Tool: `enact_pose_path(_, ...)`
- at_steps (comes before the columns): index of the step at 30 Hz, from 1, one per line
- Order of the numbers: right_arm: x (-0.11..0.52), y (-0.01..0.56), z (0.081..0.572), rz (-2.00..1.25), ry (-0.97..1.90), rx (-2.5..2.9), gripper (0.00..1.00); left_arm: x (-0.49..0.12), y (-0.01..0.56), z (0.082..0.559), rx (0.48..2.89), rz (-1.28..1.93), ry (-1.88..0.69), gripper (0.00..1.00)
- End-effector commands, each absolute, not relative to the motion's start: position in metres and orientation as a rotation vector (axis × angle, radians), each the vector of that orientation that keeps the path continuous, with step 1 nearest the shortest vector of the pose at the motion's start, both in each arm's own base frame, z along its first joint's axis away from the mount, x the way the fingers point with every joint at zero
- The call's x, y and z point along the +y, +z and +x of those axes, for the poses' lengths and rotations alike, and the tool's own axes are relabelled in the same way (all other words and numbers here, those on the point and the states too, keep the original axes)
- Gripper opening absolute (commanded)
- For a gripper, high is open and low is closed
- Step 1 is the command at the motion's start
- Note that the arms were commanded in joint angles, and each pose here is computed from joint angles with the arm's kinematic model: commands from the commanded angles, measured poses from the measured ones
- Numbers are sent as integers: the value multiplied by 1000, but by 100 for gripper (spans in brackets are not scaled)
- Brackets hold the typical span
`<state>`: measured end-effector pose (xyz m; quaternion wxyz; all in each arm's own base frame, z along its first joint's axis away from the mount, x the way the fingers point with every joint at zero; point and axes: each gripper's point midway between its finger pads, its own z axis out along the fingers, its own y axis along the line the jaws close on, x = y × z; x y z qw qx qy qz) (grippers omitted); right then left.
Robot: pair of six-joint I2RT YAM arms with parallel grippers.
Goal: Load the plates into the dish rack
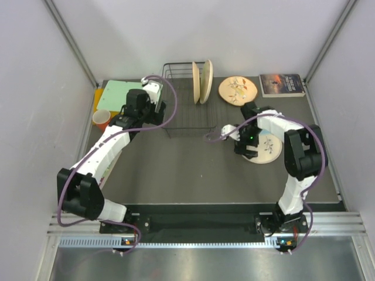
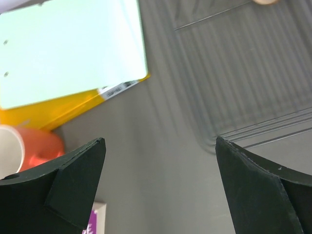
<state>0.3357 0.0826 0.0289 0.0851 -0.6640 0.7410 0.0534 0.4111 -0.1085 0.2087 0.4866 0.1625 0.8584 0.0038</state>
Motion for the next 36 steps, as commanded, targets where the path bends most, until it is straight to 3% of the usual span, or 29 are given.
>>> enact_pose_path(1, 126, 34, 262, -2183, 471, 2101, 100, -81, 235, 405, 2023, 270, 37, 99)
enact_pose_path(10, 191, 72, 209, -2303, 526, 1789, 100, -48, 240, 368, 2030, 153, 10, 99)
enact_pose_path(15, 195, 139, 275, -1809, 346, 1836, 100, -65, 252, 337, 2074, 64, -234, 99)
enact_pose_path(19, 115, 193, 356, -1173, 200, 2053, 100, -133, 251, 302, 2057, 146, -740, 92)
enact_pose_path(21, 90, 200, 375, -1034, 215, 2124, 100, -155, 243, 295, 2065, 182, -843, 90)
enact_pose_path(27, 12, 176, 386, -733, 493, 2346, 100, -227, 214, 259, 2062, 469, -1002, 91)
enact_pose_path(36, -5, 98, 370, -842, 955, 2489, 100, -318, 162, 239, 2070, 841, -1025, 89)
